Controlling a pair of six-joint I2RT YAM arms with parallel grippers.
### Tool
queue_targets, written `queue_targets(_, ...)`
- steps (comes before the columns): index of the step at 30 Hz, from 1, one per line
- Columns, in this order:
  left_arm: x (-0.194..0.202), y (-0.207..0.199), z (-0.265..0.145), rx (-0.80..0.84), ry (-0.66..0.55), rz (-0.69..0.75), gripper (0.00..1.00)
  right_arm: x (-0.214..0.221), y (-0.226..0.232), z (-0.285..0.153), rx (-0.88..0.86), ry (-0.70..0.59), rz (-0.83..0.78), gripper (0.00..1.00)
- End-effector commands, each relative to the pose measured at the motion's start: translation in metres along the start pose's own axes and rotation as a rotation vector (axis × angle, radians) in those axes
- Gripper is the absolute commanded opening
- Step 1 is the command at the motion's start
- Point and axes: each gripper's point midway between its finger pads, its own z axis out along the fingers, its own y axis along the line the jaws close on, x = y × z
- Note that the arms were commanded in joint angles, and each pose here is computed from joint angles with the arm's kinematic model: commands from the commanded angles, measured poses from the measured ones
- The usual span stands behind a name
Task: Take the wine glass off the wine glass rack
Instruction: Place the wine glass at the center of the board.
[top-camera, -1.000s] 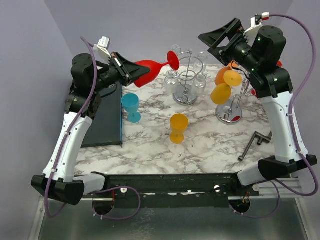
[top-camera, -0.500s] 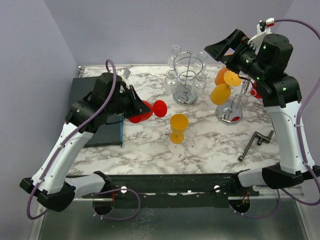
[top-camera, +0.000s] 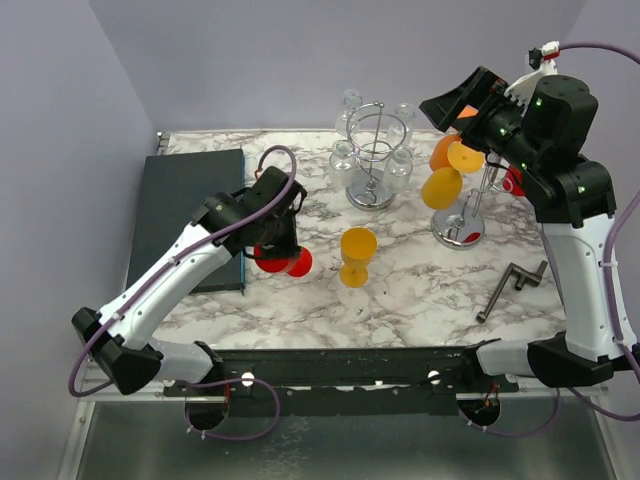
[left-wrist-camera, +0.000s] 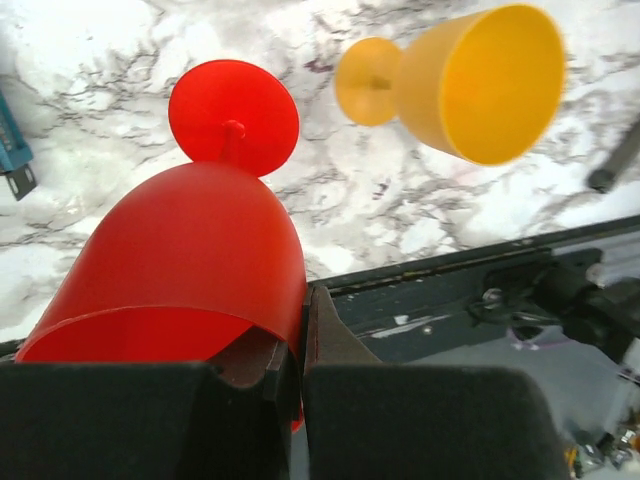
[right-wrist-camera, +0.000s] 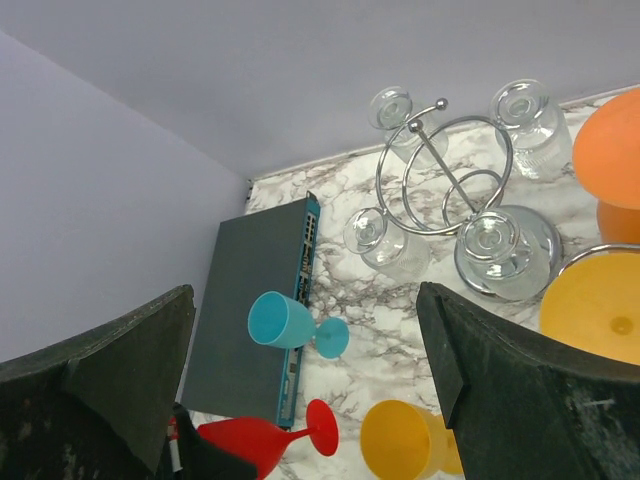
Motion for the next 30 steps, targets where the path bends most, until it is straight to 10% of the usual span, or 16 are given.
queue_targets(1,0.004,0.021,0.021,-0.133,0.039,0.052,0.0,0.0,-0.011,-0.013,0.054,-0.011,-0.042,1.0)
queue_targets(22,0.011,0.048,0.096,-0.219,0.26,0.131,0.0,0.017,-0.028,-0.028,0.103,0.024,-0.085,1.0)
queue_targets(30,0.007,0.053,0.101,-0.219,0.264,0.136,0.15,0.019,-0.03,-0.03,0.108,0.028,-0.088,1.0)
